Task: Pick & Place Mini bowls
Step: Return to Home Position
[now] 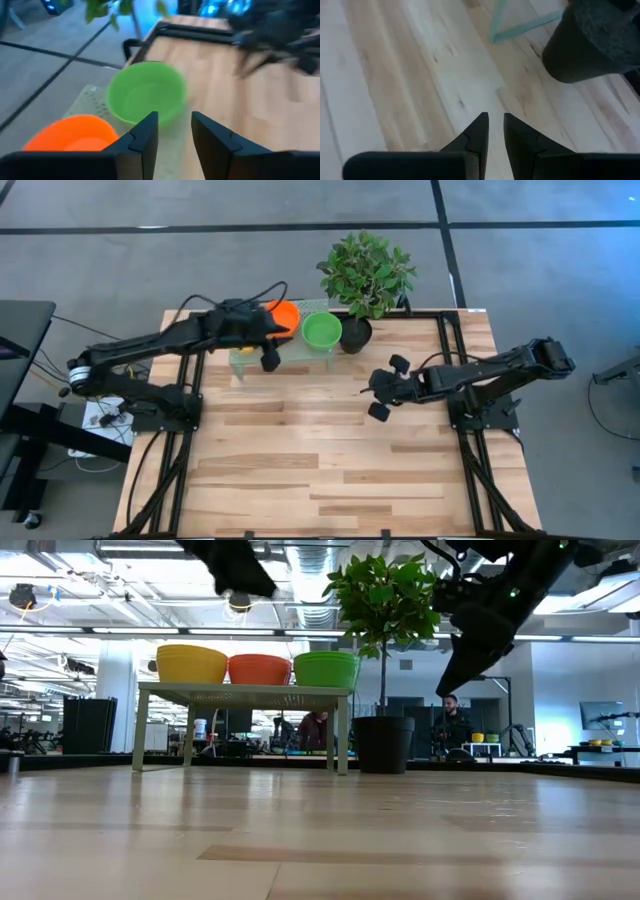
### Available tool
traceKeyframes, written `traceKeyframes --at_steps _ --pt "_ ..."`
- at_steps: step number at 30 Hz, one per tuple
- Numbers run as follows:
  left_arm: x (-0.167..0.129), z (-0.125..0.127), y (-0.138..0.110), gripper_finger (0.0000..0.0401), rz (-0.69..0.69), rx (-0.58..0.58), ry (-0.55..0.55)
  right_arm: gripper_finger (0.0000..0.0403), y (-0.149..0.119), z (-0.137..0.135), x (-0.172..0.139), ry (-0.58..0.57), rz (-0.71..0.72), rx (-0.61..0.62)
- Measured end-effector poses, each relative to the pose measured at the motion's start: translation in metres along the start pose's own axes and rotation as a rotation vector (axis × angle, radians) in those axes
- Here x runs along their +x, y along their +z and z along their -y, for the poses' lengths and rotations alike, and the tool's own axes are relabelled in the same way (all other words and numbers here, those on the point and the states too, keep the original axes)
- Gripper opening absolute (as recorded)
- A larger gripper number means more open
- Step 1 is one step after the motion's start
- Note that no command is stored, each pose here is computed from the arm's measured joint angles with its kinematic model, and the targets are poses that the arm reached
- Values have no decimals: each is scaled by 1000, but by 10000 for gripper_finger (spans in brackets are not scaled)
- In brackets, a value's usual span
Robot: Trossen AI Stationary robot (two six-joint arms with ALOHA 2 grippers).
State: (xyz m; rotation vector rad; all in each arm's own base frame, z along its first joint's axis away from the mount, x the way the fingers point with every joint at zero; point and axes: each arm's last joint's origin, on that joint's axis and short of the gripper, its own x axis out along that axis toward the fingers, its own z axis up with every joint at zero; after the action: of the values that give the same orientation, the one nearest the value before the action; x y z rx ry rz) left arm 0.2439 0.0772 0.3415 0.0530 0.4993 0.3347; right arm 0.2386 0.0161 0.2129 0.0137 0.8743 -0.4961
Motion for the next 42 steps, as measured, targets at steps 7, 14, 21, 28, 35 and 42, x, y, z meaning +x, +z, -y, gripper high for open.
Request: traceKeyframes --at_steps 7,14,21,28,35,42 --pt "-76 29 -1 111 162 6 -82 54 -3 2 -3 17 -39 -2" --pt "-102 44 -71 106 171 -58 -42 54 6 4 -11 60 -15 66" --pt "-93 52 -128 106 257 -92 -105 54 42 13 -81 372 270 116" --pt "-103 46 -143 107 347 -115 -117 54 18 29 -129 461 524 -24" --pt "-100 50 -168 108 436 -108 -291 54 -42 40 -108 647 687 3" --pt "-90 54 -185 108 512 -129 -305 54 -79 57 -99 670 847 19"
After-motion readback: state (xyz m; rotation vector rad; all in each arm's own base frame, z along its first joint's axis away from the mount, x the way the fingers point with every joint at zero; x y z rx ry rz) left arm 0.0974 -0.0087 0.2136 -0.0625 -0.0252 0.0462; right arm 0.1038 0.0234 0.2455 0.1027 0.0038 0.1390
